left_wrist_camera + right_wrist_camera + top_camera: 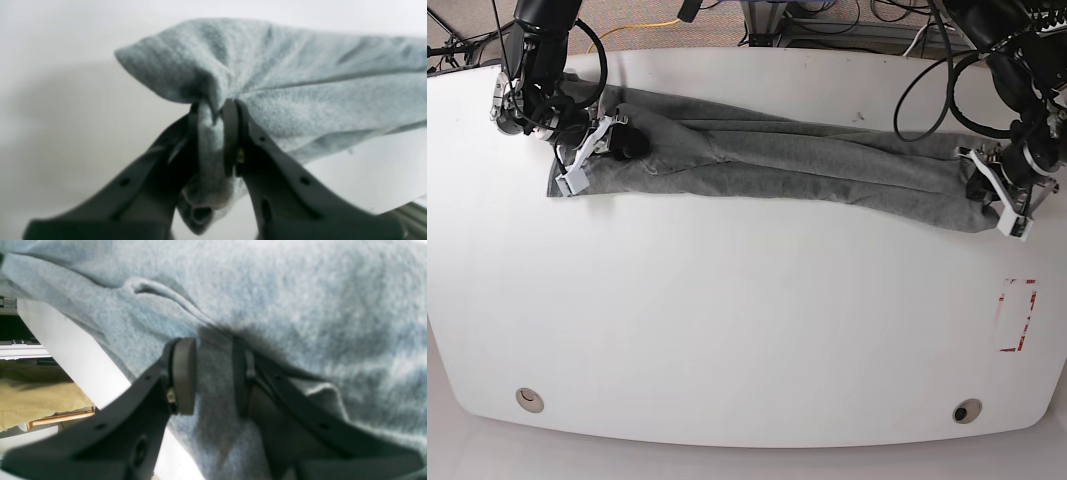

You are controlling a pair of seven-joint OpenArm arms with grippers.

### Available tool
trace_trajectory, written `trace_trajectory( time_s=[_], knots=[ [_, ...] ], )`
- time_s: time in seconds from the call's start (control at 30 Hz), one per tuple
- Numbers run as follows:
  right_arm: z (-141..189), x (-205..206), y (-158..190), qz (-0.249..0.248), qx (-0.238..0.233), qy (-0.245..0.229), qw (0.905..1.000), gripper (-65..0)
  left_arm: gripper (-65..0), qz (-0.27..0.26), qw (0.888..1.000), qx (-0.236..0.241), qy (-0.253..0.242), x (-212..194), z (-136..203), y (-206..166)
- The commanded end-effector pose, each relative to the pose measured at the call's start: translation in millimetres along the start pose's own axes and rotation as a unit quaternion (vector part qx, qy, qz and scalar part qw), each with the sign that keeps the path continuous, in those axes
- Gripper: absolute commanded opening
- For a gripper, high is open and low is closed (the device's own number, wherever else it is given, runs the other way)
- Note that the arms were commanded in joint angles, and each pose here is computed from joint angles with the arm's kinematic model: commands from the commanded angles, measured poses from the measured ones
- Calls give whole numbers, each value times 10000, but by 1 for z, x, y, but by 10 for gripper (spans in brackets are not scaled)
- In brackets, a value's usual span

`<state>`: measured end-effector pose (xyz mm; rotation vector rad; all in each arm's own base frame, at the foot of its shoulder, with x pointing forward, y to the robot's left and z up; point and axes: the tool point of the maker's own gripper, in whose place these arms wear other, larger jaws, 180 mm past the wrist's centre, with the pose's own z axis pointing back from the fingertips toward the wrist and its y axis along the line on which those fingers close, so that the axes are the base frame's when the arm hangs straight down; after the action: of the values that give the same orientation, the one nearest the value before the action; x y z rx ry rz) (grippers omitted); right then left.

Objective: Fold the T-shirt properly
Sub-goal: 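Move the left gripper to the strip's middle and grasp it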

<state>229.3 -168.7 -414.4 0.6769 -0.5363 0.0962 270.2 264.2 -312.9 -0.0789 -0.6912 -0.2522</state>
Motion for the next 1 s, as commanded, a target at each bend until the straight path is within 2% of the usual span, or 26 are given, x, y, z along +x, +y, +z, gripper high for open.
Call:
trace_trajectory(
  time_s=[0.0,0.17,0.3,0.43,0.57,0.73,0.97],
  knots=[
    [5,-3,-8,108,-197,201,9995,-461,-603,-416,9984,-246,-294,20,2,-29],
    [5,-3,-8,105,-191,210,9995,-461,-603,-894,9903,-1029,-259,26,-17,-93],
    [5,-3,-8,105,-191,210,9995,-461,-601,-1232,9793,-1586,-239,29,-26,-139],
    [5,-3,-8,105,-191,210,9995,-461,-601,-1308,9712,-1950,-401,41,-30,-172],
    [5,-3,-8,105,-191,210,9995,-461,-601,-1355,9661,-2133,-518,51,-32,-192],
    [5,-3,-8,109,-191,203,9996,-461,-600,-1641,9610,-2187,-405,53,-38,-215],
    [1,-3,-5,77,-143,183,9997,-461,-600,-2027,9465,-2452,-535,68,-37,-252]
  ],
)
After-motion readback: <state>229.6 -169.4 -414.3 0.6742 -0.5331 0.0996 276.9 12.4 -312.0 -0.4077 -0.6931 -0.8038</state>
